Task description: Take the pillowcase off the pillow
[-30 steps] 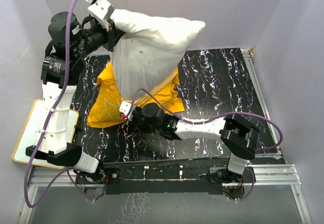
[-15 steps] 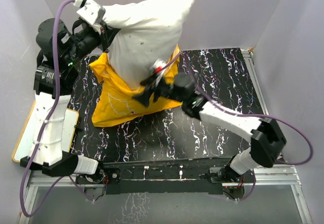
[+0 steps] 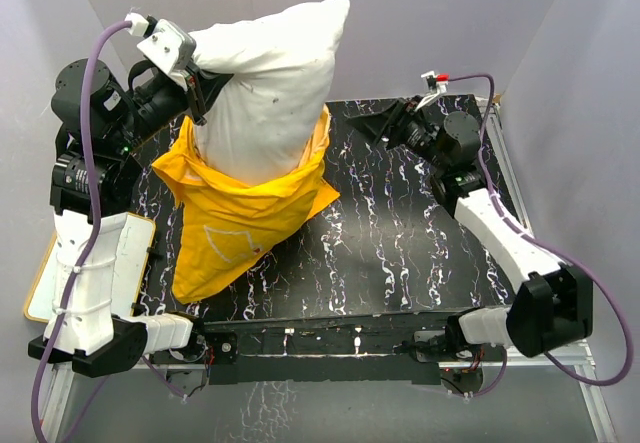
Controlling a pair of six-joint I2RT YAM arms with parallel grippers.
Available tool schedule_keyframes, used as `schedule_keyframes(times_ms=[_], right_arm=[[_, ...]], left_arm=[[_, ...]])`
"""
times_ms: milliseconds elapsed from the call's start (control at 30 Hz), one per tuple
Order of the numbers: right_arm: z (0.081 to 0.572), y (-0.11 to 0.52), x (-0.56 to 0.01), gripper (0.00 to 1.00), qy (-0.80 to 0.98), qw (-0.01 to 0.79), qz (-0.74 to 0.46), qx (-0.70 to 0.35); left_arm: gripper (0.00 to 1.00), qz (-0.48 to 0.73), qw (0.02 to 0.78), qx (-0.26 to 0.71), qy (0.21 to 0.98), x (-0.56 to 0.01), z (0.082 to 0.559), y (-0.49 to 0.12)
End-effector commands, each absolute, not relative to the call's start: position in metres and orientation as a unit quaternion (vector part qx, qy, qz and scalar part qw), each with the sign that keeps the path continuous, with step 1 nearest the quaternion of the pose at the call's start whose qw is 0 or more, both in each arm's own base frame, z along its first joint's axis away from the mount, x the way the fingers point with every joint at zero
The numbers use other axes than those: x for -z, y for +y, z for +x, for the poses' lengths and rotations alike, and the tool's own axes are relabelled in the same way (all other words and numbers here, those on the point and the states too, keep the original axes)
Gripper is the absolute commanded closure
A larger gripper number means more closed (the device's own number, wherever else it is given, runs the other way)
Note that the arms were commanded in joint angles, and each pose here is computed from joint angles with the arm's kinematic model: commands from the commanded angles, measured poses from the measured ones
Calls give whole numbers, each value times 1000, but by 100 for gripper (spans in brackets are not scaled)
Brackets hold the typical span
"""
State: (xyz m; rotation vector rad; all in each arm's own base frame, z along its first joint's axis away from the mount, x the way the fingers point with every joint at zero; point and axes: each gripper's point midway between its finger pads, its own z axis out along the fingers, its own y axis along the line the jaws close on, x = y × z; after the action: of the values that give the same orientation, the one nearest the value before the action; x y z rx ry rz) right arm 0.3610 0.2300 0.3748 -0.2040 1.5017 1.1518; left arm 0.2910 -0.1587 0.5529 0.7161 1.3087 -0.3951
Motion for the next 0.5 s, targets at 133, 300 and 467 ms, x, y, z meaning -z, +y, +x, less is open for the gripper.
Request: schedule_keyframes(times_ms=[133,300,467], right_arm=[[401,235,-385,23,637,540,-26,-549],[413,258,-384,26,636,525,-18,-565],[414,285,-393,27,630,522,-27,-574]], left_arm=[[100,340,757,195,523,-594,254,-160],[100,342,752,207,524,-595,252,-163],[100,348,745,209,529,-592,253,-165]])
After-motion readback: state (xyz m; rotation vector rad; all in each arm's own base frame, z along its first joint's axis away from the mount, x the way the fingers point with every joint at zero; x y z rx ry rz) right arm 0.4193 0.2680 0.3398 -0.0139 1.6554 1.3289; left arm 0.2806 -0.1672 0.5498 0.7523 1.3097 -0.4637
